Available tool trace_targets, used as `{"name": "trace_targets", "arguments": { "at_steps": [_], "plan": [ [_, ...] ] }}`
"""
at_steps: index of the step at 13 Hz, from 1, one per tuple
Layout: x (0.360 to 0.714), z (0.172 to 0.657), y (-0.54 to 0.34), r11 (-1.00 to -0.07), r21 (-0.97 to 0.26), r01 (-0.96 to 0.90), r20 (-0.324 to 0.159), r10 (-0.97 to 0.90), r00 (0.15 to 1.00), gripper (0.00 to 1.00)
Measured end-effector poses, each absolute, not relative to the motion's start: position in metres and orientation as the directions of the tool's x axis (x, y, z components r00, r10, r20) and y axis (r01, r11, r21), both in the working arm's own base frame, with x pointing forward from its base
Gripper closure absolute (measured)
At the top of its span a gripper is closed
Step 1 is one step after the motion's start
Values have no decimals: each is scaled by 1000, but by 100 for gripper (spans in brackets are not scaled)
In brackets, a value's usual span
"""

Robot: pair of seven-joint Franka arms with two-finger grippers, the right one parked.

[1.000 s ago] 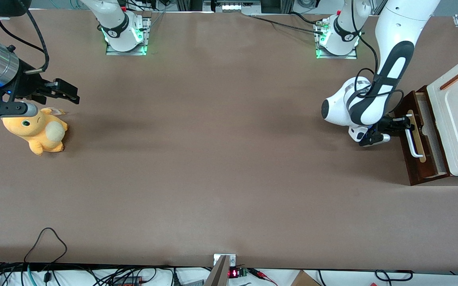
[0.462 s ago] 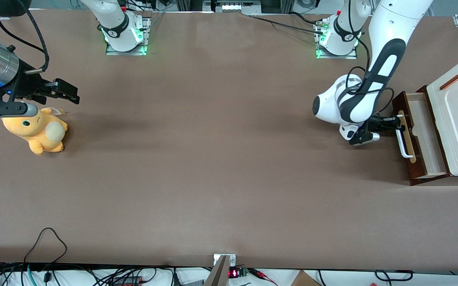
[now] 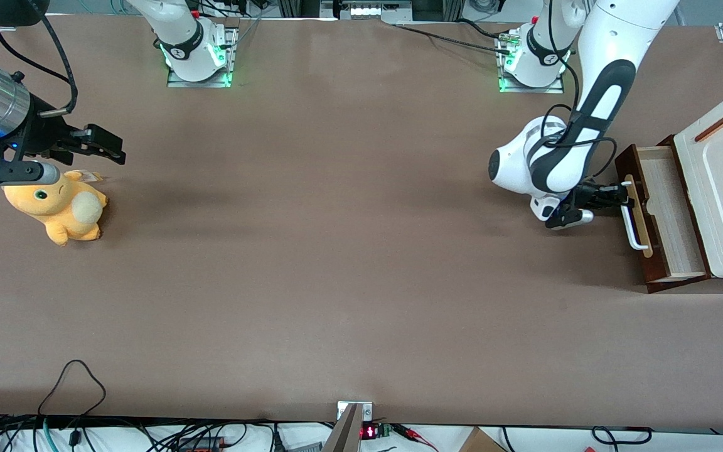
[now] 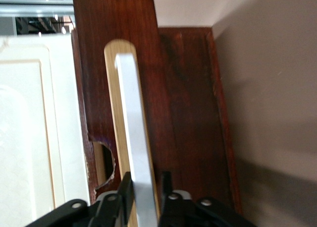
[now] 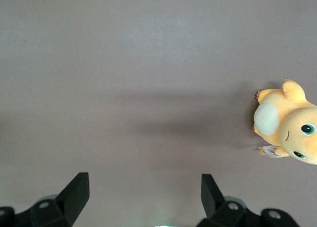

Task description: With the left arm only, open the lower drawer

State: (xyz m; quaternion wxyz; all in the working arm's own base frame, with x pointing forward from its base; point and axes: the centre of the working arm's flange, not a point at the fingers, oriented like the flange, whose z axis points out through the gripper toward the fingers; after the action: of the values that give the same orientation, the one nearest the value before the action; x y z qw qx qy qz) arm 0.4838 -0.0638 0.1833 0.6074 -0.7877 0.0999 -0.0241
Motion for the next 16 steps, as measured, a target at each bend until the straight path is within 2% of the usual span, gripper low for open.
{"name": "trace_targets", "arguments": {
  "at_steps": [3, 6, 9, 11, 13, 14, 16],
  "plan": [
    [488, 190, -86, -278, -954, -112, -63, -181, 982, 35],
    [509, 219, -99, -409, -912, -43, -26, -46, 999, 2],
    [545, 290, -127, -611, -791, 7, -31, 52, 998, 0],
    [565, 351, -142, -726, -685, 56, -13, 89, 996, 0],
    [573, 399, -144, -787, -609, 96, 15, 109, 994, 0],
    [575, 418, -141, -818, -564, 113, 15, 126, 992, 0],
    [577, 458, -121, -891, -435, 131, -19, 154, 988, 0]
  ]
}}
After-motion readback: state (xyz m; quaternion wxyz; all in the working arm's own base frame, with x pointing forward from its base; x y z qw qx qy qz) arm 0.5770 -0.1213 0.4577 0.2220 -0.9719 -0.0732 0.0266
